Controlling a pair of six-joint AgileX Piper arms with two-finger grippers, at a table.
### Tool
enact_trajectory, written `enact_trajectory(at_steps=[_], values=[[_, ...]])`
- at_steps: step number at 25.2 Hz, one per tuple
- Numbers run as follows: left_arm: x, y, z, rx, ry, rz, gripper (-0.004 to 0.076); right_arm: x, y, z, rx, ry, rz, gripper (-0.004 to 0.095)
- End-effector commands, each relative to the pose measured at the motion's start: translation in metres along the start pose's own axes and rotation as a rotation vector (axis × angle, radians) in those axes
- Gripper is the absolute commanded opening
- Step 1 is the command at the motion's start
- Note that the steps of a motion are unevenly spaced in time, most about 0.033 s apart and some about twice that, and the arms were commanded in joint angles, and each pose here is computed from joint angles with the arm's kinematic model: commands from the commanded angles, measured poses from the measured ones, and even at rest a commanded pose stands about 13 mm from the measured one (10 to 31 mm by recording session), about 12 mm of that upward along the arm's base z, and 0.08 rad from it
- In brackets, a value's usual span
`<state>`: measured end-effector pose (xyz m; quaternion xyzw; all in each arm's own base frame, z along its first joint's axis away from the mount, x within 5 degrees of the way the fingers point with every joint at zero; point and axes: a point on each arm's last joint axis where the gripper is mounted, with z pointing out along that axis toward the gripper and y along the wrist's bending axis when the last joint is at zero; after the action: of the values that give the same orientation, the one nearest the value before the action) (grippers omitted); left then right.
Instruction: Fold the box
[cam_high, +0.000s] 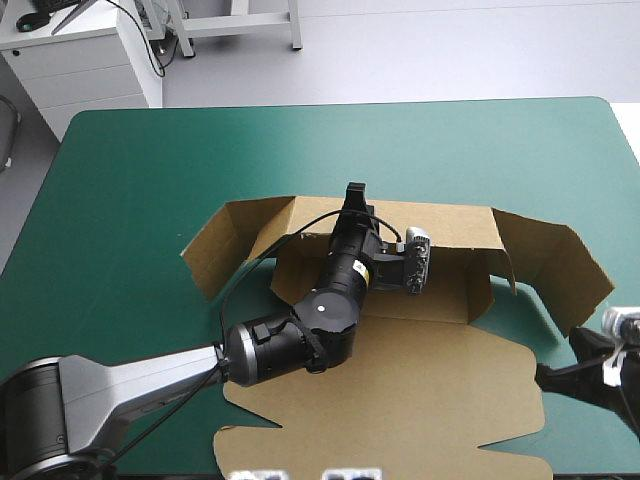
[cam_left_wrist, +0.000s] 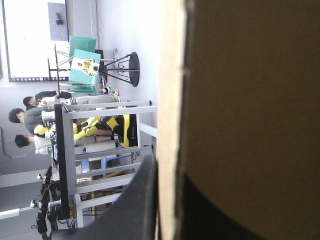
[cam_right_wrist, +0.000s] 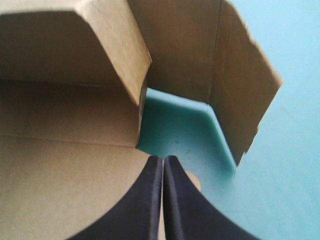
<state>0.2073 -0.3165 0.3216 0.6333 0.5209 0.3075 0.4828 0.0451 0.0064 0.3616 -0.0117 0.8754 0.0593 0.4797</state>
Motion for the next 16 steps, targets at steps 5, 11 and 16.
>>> enact_trajectory(at_steps=[5,11,16], values=[[0.005,0.014,-0.013,-0.072,-0.024,-0.019,-0.0008,-0.09,0.008,0.019,0.007,-0.082,-0.022,-0.0005],[0.003,0.011,-0.01,-0.065,-0.019,-0.011,-0.0008,-0.148,0.013,0.067,0.01,-0.042,-0.024,-0.001],[0.004,0.011,-0.01,-0.066,-0.015,-0.011,-0.0008,-0.175,0.016,0.124,0.01,0.051,-0.023,-0.0019]])
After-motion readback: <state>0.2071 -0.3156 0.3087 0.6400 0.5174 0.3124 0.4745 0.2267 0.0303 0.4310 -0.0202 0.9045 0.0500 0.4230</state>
